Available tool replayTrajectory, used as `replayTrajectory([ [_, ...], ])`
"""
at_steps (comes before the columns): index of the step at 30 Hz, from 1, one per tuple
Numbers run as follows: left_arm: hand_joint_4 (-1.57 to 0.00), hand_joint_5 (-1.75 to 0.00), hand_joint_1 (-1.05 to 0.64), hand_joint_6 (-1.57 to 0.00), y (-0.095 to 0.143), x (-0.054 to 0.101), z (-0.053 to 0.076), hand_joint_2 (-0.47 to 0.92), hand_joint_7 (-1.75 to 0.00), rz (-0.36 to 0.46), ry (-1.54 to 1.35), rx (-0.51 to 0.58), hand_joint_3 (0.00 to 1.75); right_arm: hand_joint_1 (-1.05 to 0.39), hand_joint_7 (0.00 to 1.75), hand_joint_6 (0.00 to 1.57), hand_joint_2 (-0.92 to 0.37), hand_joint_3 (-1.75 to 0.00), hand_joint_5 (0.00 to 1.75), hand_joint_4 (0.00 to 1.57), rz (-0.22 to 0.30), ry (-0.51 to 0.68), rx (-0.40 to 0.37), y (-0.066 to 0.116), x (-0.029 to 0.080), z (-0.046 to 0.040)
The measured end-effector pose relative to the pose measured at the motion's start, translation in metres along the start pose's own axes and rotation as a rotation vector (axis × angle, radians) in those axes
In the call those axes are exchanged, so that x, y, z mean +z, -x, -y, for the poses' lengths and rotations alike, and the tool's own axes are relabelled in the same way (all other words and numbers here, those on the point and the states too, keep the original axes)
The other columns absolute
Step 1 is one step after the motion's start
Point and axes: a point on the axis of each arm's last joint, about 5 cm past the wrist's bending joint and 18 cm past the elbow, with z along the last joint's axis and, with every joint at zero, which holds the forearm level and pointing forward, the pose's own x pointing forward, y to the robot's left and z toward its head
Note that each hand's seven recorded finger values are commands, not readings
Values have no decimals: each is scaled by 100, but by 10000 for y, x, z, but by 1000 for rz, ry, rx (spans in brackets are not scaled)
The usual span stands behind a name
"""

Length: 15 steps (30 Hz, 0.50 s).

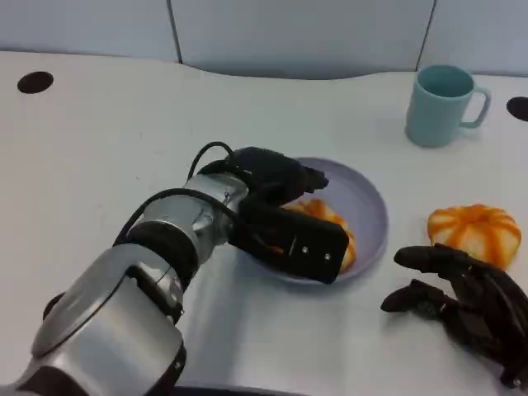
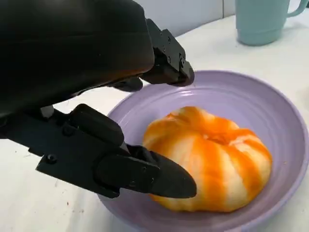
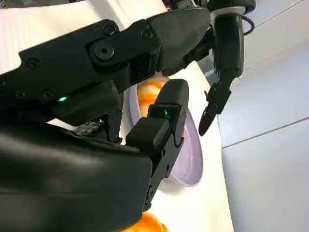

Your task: Grasp the bread from the table and place it into the plate.

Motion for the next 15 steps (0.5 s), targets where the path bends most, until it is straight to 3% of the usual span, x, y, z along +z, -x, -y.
replayTrajectory([
  [10, 0, -13, -99, -12, 21, -55, -24, 92, 0, -10, 31, 7, 33, -40, 45, 87, -92, -3, 103, 70, 0, 0, 4, -4, -1, 1],
  [15, 0, -25, -97, -14, 55, -127, -71, 92, -1, -4, 117, 52, 29, -40, 45, 87, -92, -5, 102, 70, -3, -2, 7, -9, 7, -1],
])
